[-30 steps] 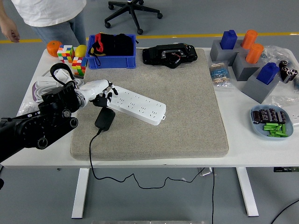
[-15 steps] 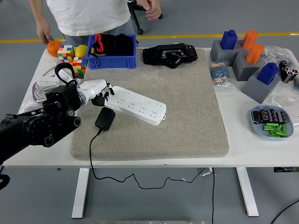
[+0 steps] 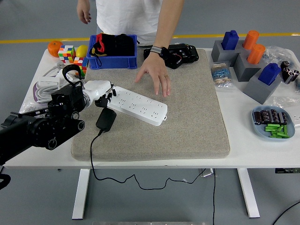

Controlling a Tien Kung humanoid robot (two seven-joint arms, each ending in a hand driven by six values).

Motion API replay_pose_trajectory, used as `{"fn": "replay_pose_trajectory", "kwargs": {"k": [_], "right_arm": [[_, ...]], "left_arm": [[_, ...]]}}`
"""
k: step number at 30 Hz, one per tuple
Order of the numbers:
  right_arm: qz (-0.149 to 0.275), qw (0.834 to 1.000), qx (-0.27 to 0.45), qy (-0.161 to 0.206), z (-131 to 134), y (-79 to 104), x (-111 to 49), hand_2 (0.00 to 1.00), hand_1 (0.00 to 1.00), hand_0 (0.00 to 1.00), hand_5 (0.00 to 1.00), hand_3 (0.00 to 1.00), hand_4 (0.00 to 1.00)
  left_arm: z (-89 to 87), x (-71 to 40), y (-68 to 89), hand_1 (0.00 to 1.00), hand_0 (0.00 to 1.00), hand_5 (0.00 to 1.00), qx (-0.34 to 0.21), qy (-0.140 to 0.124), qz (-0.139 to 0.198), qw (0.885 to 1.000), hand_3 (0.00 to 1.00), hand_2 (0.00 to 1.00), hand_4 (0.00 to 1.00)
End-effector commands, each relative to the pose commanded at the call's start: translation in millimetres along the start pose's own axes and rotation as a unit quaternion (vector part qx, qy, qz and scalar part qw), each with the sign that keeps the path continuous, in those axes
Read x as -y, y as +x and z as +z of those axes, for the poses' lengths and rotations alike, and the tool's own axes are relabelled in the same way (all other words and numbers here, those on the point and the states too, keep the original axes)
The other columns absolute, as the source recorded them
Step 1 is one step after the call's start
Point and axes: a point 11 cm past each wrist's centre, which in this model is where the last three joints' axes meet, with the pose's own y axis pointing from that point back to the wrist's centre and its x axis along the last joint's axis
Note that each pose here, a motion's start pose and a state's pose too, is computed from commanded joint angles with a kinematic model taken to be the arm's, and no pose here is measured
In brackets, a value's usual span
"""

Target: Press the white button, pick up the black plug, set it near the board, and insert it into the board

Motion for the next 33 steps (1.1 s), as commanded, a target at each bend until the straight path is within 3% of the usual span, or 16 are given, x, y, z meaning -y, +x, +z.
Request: {"fn": "replay_pose_trajectory", "kwargs": {"k": [5,12,17,23,24,29,30,33], "right_arm": [[-0.001,1.000,0.001,0.001,0,-0.7,0.0,0.689,0.713,0.743,0.396,0.640,0.702],[0.000,1.000,0.001,-0.002,2,0.5,-0.1,0.688,0.713,0.742,0.396,0.641,0.703],[-0.001,1.000,0.003,0.000,1,-0.8,-0.1,0.688,0.713,0.742,0.396,0.641,0.703],[-0.001,1.000,0.004,-0.001,2,-1.5,-0.1,0.688,0.713,0.742,0.397,0.641,0.703],[-0.001,1.000,0.004,-0.001,3,-1.4,-0.1,0.688,0.713,0.742,0.397,0.641,0.703],[-0.002,1.000,0.005,-0.003,4,-2.1,-0.1,0.688,0.713,0.742,0.397,0.641,0.703],[-0.002,1.000,0.005,-0.002,4,-2.5,-0.1,0.688,0.713,0.742,0.396,0.641,0.703],[-0.002,1.000,0.005,-0.002,4,-3.0,-0.1,0.688,0.713,0.742,0.396,0.641,0.703]], "left_arm": [[0.6,-0.9,0.6,0.023,0.009,0.002,0.007,-0.003,0.003,1.000,0.652,0.126,0.136],[3.1,-8.0,31.5,0.023,0.009,0.002,-0.010,-0.018,0.046,0.999,0.653,0.127,0.138],[6.5,-19.9,46.2,0.023,0.009,0.002,-0.035,-0.034,0.073,0.996,0.653,0.127,0.138],[4.9,-37.8,45.4,0.023,0.009,0.002,-0.075,-0.054,0.100,0.991,0.654,0.127,0.139],[4.0,-40.6,43.8,0.146,0.086,0.002,-0.085,-0.055,0.101,0.990,0.687,0.230,0.512],[3.3,-58.9,35.2,0.146,0.086,0.002,-0.155,-0.096,0.140,0.973,0.687,0.230,0.512],[3.4,-63.4,32.7,0.570,0.355,0.245,-0.173,-0.105,0.149,0.968,0.802,0.586,0.819],[1.5,-71.8,20.5,0.570,0.355,0.245,-0.198,-0.109,0.158,0.961,0.802,0.586,0.819]]}}
